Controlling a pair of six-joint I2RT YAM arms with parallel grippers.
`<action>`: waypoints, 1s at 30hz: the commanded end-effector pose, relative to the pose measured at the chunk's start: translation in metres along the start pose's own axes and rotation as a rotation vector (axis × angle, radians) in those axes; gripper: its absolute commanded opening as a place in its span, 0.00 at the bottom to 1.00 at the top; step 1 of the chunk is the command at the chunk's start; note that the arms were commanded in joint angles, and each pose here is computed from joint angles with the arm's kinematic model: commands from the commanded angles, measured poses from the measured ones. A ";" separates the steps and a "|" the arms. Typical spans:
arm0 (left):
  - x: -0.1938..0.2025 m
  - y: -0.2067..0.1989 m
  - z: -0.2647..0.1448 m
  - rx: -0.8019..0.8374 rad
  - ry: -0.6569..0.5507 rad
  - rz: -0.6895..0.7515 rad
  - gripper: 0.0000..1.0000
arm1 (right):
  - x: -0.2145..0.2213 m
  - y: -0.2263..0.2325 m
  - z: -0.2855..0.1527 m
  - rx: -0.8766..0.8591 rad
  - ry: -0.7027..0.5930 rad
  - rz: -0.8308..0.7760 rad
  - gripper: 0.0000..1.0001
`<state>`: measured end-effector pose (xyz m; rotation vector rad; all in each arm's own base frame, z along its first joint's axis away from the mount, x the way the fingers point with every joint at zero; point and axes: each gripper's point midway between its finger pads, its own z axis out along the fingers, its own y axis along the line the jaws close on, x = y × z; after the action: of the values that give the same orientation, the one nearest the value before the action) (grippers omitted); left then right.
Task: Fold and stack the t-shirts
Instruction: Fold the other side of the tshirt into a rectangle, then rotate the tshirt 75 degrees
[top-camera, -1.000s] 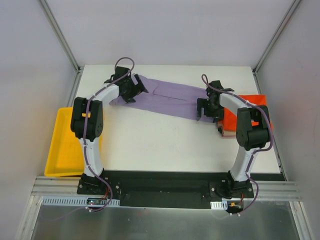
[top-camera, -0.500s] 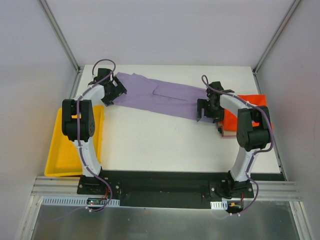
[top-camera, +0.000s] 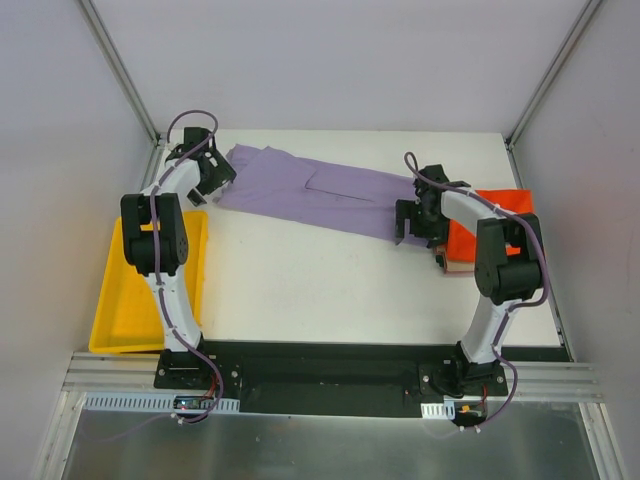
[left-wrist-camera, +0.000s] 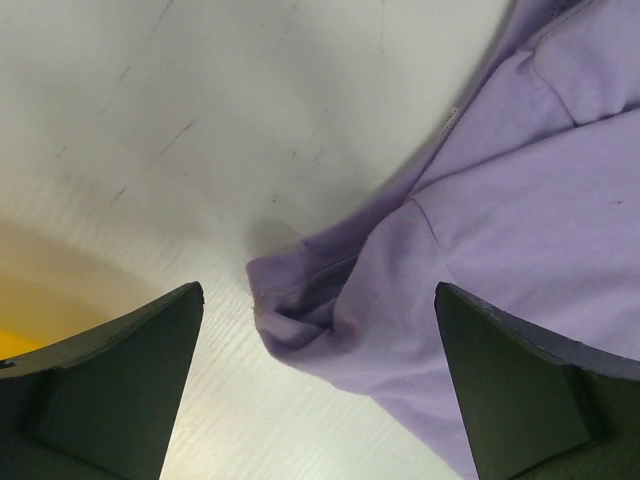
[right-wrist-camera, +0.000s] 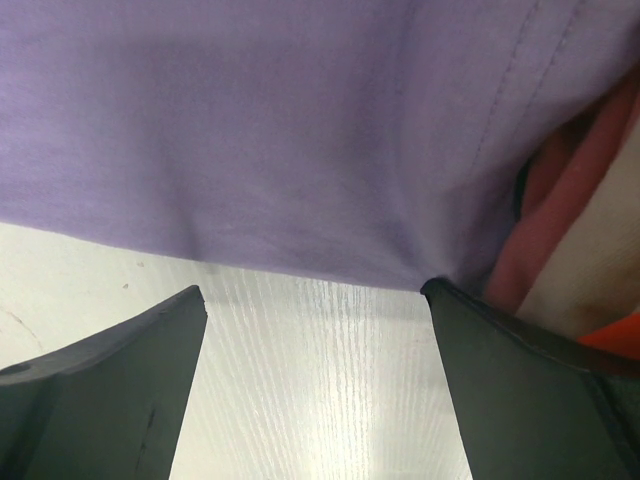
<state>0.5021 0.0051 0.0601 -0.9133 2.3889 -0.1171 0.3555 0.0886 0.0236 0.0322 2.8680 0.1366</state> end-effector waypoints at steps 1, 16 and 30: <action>-0.030 -0.013 -0.041 0.043 -0.082 -0.003 0.99 | 0.002 -0.002 -0.021 -0.018 -0.007 -0.014 0.96; 0.064 -0.144 -0.064 0.407 0.161 0.150 0.99 | -0.040 0.039 -0.036 -0.135 -0.113 -0.052 0.96; 0.050 -0.141 0.043 0.330 0.210 0.023 0.99 | 0.067 0.076 -0.012 -0.157 0.110 -0.169 0.96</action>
<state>0.5656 -0.1380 0.0633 -0.6628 2.4513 -0.6128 0.3516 0.1341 0.0268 -0.1453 2.8571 0.2641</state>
